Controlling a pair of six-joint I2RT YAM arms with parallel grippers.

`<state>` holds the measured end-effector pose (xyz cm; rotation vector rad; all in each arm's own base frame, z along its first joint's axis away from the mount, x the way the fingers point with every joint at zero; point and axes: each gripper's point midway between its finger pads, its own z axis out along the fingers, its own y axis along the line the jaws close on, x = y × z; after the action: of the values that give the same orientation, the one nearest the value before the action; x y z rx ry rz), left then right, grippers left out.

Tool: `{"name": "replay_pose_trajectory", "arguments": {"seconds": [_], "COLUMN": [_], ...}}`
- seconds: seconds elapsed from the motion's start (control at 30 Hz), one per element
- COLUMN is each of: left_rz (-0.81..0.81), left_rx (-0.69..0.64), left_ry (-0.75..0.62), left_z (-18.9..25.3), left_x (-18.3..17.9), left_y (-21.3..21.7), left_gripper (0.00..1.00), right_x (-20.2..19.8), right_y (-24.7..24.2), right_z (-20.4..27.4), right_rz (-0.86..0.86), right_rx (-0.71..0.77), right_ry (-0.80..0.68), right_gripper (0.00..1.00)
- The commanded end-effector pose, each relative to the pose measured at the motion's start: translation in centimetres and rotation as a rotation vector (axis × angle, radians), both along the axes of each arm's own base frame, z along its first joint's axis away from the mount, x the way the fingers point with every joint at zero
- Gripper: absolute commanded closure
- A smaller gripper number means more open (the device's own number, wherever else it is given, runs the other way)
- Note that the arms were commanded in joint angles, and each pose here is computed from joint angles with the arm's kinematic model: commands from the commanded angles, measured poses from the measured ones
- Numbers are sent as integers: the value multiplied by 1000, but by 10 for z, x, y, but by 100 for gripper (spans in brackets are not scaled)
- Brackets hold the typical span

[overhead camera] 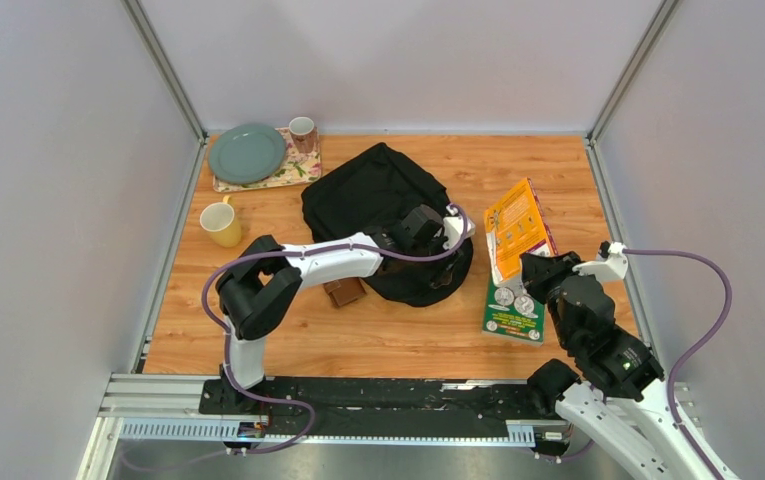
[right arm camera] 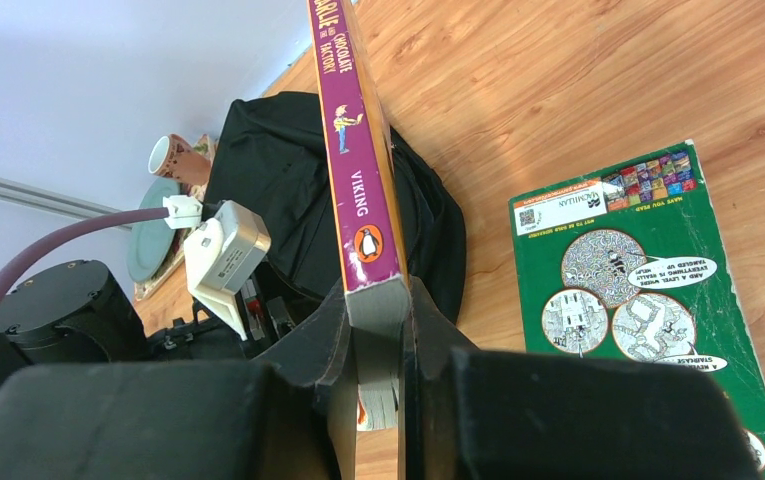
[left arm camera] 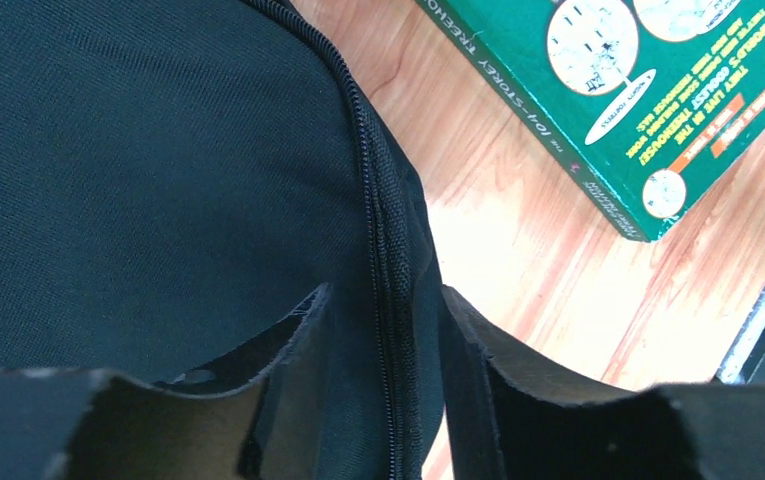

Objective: Pack the student bag
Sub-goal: Place the book in the student bag.

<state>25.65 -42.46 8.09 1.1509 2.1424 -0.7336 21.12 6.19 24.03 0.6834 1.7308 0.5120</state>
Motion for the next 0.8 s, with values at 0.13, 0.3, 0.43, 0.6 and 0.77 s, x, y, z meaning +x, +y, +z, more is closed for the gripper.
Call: {"name": "replay_pose_trajectory", "arguments": {"seconds": [0.13, 0.3, 0.43, 0.6, 0.77], "left_rz": [21, 20, 17, -7, -11], "left_rx": [-23, -38, -55, -95, -140], "left_ry": [-10, -16, -22, -11, -20], "left_z": [9, 17, 26, 39, 63], "left_x": [10, 12, 13, 9, 8], "left_y": [-3, -1, -1, -1, 0], "left_gripper": [62, 77, 94, 100, 100], "right_x": [3, 4, 4, 5, 4], "right_y": [-1, -1, 1, 1, 2], "right_z": [20, 18, 16, 16, 19], "right_rz": [-20, -22, -19, -18, -10], "right_rx": [63, 58, 60, 62, 58], "right_ry": [-71, -65, -56, -57, -59], "right_gripper": [98, 98, 98, 98, 98]}}
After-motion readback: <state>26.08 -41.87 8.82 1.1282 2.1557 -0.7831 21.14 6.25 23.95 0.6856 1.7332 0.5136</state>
